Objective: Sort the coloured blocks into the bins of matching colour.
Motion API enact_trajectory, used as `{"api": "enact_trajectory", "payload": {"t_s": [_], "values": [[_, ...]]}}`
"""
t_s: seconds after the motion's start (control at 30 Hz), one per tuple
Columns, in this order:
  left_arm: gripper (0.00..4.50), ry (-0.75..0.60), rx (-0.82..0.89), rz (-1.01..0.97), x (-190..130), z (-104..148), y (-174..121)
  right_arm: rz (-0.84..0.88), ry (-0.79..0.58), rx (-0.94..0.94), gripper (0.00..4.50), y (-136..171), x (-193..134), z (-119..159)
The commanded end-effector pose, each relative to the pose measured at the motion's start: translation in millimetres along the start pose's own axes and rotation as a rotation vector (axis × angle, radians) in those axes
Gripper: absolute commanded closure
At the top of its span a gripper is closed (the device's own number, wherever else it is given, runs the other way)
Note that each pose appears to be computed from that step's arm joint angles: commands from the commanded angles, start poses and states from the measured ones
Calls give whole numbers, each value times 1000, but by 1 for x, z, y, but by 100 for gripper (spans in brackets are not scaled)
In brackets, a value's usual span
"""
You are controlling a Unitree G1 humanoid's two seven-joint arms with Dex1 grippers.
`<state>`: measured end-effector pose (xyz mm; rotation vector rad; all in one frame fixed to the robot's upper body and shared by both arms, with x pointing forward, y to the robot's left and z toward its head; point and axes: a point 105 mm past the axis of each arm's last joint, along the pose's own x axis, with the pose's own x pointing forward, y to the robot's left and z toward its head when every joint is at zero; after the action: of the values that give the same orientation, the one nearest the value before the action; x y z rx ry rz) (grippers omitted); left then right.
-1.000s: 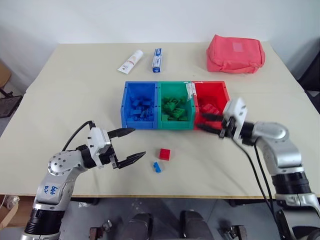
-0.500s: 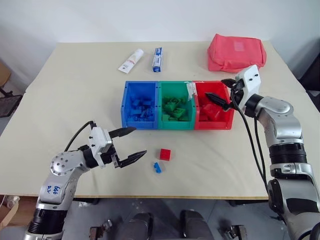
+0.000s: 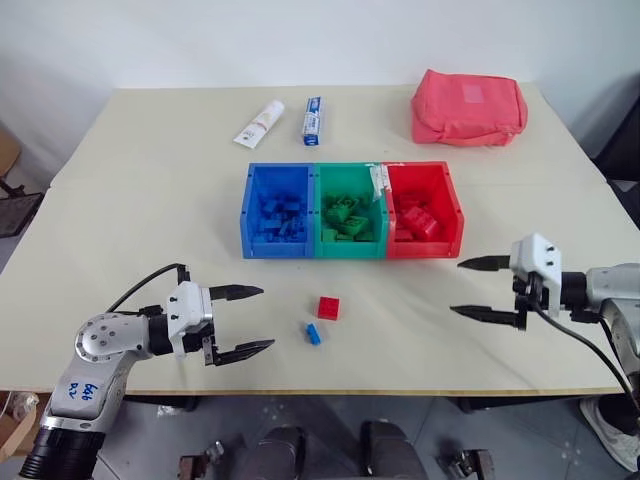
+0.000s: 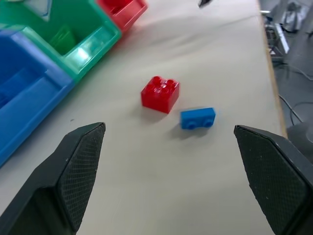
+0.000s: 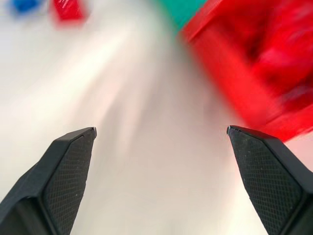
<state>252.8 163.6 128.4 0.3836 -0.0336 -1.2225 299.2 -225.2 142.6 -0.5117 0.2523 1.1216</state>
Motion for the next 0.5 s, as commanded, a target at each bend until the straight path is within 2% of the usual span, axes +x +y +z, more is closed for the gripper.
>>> {"api": "enact_trajectory", "payload": {"t_s": [0.03, 0.2, 0.3, 0.5], "values": [[0, 10, 35, 30, -5, 1, 4, 63, -100, -27, 2, 12, 31, 28], [0, 4, 17, 88, -11, 0, 5, 154, -144, -27, 2, 34, 69, 49], [0, 11, -3, 152, -20, -4, 10, 200, -171, -24, 2, 48, 103, 65], [0, 31, -40, 180, -31, -7, 8, 214, -139, -27, 2, 55, 142, 66]]}}
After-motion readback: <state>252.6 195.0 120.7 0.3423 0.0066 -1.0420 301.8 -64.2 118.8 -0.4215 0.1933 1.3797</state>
